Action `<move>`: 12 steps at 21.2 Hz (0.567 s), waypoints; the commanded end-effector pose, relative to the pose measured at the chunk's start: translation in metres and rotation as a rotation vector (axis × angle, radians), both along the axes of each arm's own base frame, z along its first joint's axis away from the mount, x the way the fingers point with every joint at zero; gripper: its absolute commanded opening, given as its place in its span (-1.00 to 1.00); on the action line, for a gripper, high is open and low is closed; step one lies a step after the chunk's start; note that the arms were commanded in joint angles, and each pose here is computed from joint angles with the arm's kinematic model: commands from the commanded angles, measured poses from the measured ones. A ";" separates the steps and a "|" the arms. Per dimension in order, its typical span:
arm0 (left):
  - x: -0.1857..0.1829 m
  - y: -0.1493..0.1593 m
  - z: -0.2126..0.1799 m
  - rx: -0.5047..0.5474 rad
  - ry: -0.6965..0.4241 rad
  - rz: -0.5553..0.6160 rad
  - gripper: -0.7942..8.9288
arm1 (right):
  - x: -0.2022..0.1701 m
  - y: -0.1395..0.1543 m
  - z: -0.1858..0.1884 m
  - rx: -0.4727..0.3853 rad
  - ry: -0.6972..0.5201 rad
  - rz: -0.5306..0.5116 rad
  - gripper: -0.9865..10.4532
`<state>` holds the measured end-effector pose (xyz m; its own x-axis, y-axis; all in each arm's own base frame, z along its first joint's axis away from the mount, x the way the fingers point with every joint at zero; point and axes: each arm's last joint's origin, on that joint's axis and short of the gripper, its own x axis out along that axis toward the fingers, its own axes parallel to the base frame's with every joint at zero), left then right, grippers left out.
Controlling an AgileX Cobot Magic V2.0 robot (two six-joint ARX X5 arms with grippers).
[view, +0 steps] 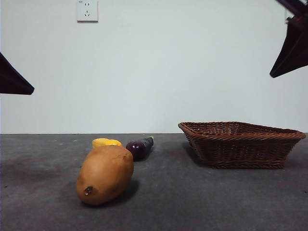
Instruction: Help me put the vegetables on the table into the basket
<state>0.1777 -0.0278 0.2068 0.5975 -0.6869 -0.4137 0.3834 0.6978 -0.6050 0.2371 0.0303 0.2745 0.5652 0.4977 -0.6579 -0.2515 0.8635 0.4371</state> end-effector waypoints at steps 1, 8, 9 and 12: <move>0.004 -0.002 -0.001 -0.039 0.037 -0.031 -0.85 | 0.015 0.001 0.002 -0.051 0.024 0.033 -0.73; 0.019 -0.007 -0.007 -0.151 0.130 -0.193 -0.85 | 0.071 0.001 0.005 -0.219 0.178 -0.013 0.17; 0.020 -0.007 -0.007 -0.160 0.136 -0.206 -0.85 | 0.079 0.000 0.004 -0.250 0.192 -0.027 0.17; 0.022 -0.010 -0.009 -0.163 0.141 -0.240 -0.85 | 0.104 0.000 0.001 -0.316 0.231 -0.041 0.16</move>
